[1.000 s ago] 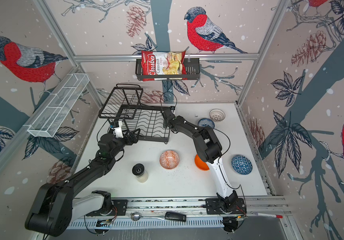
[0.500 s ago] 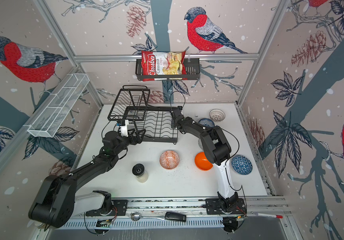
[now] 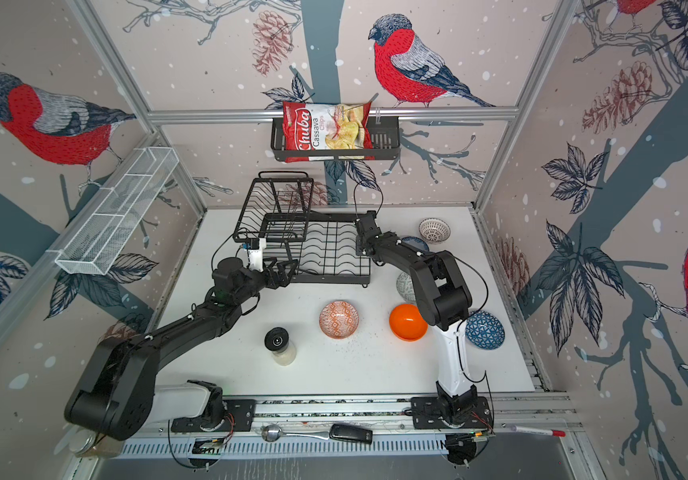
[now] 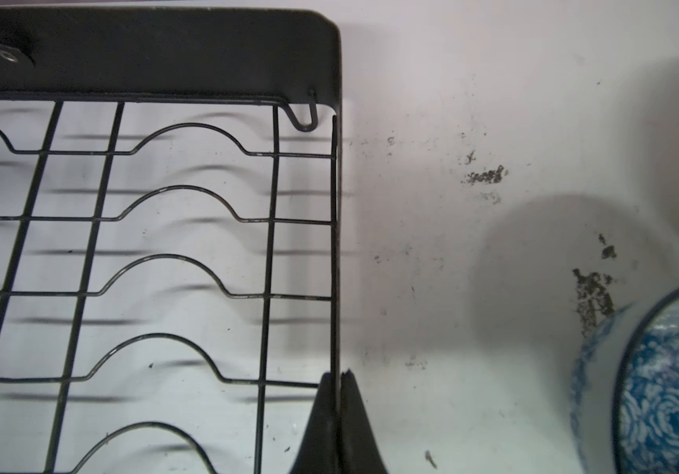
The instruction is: Load the bowls into the dish rack
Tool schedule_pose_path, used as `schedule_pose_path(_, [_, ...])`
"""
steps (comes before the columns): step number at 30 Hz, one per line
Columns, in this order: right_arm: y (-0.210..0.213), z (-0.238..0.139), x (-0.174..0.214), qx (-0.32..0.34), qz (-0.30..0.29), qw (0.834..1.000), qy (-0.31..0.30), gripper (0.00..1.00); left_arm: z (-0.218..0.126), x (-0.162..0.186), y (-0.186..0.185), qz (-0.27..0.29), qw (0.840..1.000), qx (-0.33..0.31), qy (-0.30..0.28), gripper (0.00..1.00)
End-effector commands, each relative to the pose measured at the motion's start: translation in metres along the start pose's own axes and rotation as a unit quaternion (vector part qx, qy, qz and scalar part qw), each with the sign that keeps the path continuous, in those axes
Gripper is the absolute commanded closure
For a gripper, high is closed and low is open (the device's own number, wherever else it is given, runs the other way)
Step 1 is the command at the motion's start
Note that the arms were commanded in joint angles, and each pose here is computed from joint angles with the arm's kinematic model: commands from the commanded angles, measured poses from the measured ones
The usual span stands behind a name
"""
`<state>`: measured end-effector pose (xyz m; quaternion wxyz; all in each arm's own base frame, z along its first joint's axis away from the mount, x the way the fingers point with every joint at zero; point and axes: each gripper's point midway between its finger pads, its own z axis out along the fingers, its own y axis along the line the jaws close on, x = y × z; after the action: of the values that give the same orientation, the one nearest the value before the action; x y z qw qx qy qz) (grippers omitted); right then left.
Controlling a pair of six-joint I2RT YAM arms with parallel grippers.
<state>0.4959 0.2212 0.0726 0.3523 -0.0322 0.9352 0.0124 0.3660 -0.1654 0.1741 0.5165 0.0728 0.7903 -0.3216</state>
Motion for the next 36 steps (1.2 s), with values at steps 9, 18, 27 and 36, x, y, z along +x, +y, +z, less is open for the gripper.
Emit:
schedule_pose_path(9, [-0.037, -0.001, -0.016, 0.037, 0.001, 0.999, -0.025, 0.99, 0.003, -0.005, -0.005, 0.013, 1.0, 0.008, -0.006, 0.03])
schedule_pose_path(18, [-0.05, 0.004, -0.027, 0.054, -0.029, 0.997, -0.043, 0.99, 0.005, -0.003, -0.006, 0.017, 1.0, 0.007, -0.001, 0.03])
schedule_pose_path(27, [-0.056, 0.005, -0.031, 0.051, -0.063, 0.995, -0.056, 0.99, 0.008, -0.001, -0.009, 0.022, 1.0, 0.006, 0.003, 0.03])
schedule_pose_path(36, [-0.063, 0.004, -0.034, 0.058, -0.066, 0.994, -0.061, 0.98, 0.015, 0.004, -0.014, 0.032, 0.999, 0.003, 0.014, 0.03])
